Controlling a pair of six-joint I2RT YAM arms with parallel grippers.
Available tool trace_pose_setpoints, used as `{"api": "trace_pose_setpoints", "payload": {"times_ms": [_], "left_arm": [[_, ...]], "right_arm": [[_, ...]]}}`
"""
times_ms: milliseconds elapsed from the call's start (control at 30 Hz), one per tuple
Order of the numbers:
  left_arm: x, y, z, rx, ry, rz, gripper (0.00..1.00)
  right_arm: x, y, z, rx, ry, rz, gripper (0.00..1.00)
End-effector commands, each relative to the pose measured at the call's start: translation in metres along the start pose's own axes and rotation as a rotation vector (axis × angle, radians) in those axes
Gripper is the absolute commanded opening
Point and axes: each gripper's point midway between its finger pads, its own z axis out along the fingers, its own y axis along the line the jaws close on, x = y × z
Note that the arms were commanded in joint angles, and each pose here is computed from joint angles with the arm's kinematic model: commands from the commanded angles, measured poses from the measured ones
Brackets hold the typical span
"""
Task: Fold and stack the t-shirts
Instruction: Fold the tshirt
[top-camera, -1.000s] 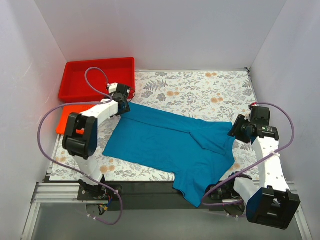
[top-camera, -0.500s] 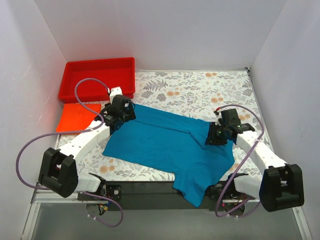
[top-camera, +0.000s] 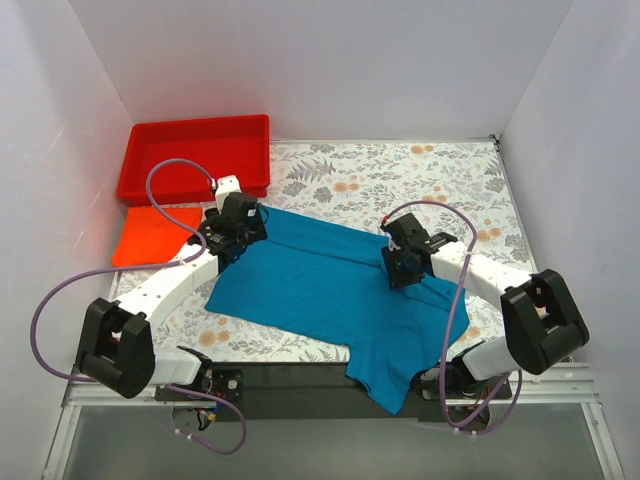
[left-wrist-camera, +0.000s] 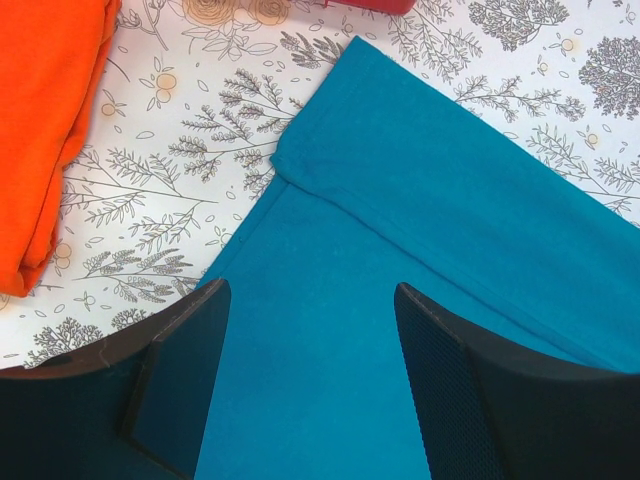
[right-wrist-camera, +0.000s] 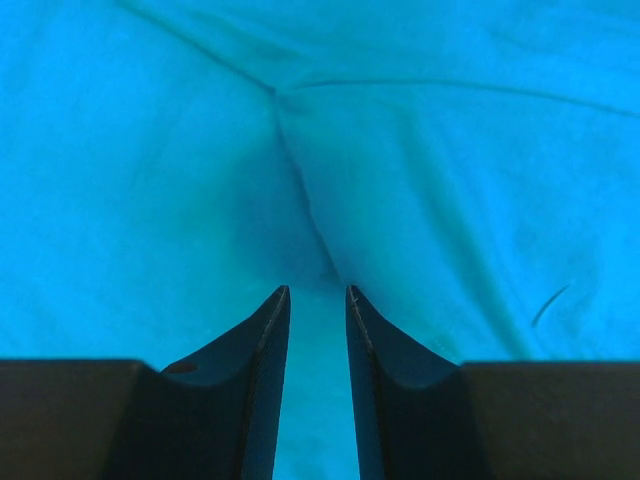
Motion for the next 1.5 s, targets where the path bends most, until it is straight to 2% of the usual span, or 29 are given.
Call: {"api": "trace_pose_setpoints", "payload": {"times_ms": [0, 233, 367, 700, 800, 867, 933, 967, 1000, 1067, 1200, 1467], "left_arm": [[-0.016, 0.003, -0.007, -0.003, -0.058, -0.017, 0.66], [-0.014, 0.001, -0.007, 0.01, -0.049, -0.015, 0.66], [-0.013, 0.002, -0.006, 0.004, -0.048, -0.011, 0.66], [-0.011, 0.002, -0.003, 0.0, -0.04, -0.004, 0.66], [-0.009, 0.001, -0.003, 0.0, -0.036, 0.001, 0.66], [-0.009, 0.002, -0.002, -0.002, -0.034, 0.001, 0.66], [-0.008, 0.001, -0.002, 0.0, -0.033, 0.004, 0.66], [-0.008, 0.002, -0.002, -0.002, -0.032, 0.004, 0.66], [-0.008, 0.002, -0.002, -0.001, -0.031, 0.004, 0.66], [-0.008, 0.002, -0.001, -0.001, -0.03, 0.006, 0.66], [-0.007, 0.001, -0.001, 0.0, -0.03, 0.007, 0.66], [-0.005, 0.001, 0.0, 0.001, -0.021, 0.011, 0.66]], "right_arm": [[-0.02, -0.011, -0.001, 0.08, -0.055, -0.025, 0.35], [-0.018, -0.019, 0.009, 0.125, -0.019, -0.066, 0.34], [-0.015, -0.018, 0.012, 0.116, -0.002, -0.08, 0.31], [-0.026, -0.018, -0.009, 0.117, -0.019, -0.113, 0.03], [-0.03, -0.013, -0.02, 0.094, -0.02, -0.127, 0.02], [-0.032, -0.006, -0.026, 0.05, -0.03, -0.135, 0.02], [-0.031, 0.002, -0.033, 0.003, -0.019, -0.139, 0.09], [-0.031, 0.004, -0.034, -0.009, -0.013, -0.139, 0.13], [-0.03, 0.005, -0.035, -0.014, -0.008, -0.139, 0.25], [-0.028, 0.0, -0.039, 0.02, 0.006, -0.119, 0.3], [-0.026, -0.009, -0.041, 0.076, -0.006, -0.092, 0.34], [-0.02, 0.01, -0.03, 0.013, 0.0, -0.139, 0.34]]}}
